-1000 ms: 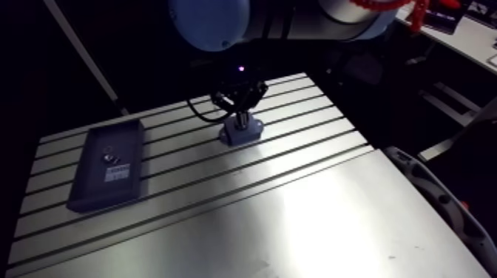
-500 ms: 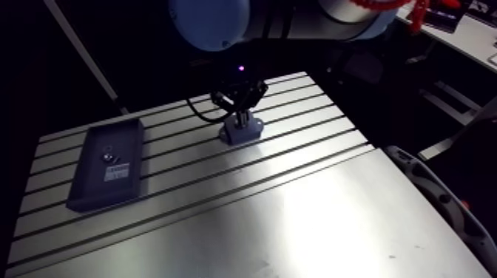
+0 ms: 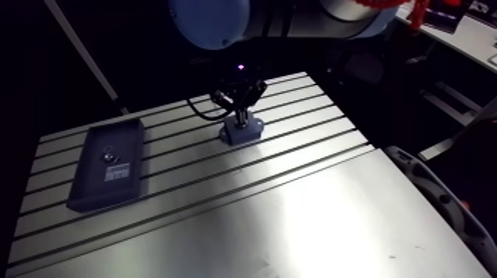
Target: Pick up the bearing and press it into the housing until flush.
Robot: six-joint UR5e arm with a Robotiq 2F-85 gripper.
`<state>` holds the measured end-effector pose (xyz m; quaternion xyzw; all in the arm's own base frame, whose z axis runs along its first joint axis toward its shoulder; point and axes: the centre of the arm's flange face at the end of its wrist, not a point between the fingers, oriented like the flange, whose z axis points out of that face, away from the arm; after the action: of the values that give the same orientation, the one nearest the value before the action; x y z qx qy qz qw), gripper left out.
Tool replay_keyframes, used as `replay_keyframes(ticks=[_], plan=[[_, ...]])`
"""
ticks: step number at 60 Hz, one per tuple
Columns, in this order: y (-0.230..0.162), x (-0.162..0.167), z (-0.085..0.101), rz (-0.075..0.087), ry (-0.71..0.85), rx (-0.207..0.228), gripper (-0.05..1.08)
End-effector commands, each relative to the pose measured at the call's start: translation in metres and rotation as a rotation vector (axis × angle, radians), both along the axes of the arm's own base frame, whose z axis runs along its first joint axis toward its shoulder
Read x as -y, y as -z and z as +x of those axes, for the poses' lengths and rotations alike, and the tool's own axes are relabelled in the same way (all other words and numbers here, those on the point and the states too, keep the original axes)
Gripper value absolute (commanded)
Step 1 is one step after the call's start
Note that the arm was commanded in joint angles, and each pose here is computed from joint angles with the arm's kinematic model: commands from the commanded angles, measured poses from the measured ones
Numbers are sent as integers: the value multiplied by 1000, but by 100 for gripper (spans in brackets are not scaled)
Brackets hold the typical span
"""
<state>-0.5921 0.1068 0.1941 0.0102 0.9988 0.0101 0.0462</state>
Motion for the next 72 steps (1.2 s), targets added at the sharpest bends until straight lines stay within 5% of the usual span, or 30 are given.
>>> replay_keyframes(ticks=[1, 72], plan=[[0, 1, -1, -1, -3, -3, 107], [5, 0, 0, -4, -1, 6, 107]])
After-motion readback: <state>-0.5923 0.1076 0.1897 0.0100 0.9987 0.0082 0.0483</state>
